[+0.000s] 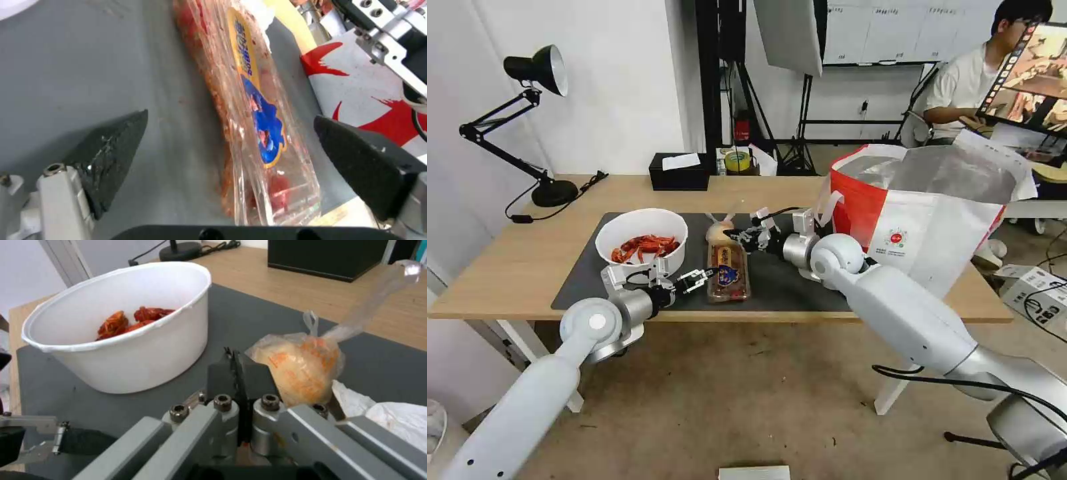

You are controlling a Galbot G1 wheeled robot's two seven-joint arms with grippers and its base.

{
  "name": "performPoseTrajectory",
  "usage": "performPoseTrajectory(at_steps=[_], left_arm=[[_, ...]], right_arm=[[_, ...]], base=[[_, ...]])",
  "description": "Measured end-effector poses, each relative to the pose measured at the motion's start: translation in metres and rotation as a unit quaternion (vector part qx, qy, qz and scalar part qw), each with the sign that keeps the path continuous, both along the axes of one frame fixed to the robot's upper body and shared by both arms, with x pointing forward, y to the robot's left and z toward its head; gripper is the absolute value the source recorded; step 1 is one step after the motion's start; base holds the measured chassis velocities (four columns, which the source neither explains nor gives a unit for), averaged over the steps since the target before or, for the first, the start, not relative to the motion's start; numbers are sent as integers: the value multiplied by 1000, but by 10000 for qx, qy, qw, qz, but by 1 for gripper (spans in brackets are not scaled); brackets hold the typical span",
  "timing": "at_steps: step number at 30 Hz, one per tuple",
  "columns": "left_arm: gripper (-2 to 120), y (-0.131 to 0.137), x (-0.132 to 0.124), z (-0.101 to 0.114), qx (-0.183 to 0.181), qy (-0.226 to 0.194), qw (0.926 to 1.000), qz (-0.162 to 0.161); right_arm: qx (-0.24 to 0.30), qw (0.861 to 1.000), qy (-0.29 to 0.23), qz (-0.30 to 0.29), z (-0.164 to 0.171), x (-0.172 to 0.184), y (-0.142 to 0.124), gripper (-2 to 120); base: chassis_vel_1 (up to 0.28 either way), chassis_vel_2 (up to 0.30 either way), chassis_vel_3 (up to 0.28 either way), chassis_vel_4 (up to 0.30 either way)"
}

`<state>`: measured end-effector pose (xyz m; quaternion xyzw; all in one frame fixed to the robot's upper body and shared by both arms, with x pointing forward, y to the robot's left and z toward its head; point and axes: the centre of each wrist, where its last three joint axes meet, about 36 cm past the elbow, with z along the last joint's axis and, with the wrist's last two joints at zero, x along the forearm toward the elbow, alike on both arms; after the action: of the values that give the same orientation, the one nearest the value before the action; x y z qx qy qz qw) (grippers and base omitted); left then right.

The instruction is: Pick up the trash from the table and place it into the takeout bag.

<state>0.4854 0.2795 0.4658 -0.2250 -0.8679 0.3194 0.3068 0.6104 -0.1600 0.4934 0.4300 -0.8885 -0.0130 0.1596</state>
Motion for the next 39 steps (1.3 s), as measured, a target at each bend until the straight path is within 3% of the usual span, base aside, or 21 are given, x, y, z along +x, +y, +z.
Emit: performPoseTrajectory(at_steps=[24,39], left_arm=[[99,-14,8,-1,-57,101,9996,-258],[45,-17,12,-3,20,152,9997,-199]], right_arm=[[50,10000,53,-40,-5,2,3,0],[39,9999,95,-24,-8,2,4,0]], base=[[0,0,0,0],[0,0,0,0]])
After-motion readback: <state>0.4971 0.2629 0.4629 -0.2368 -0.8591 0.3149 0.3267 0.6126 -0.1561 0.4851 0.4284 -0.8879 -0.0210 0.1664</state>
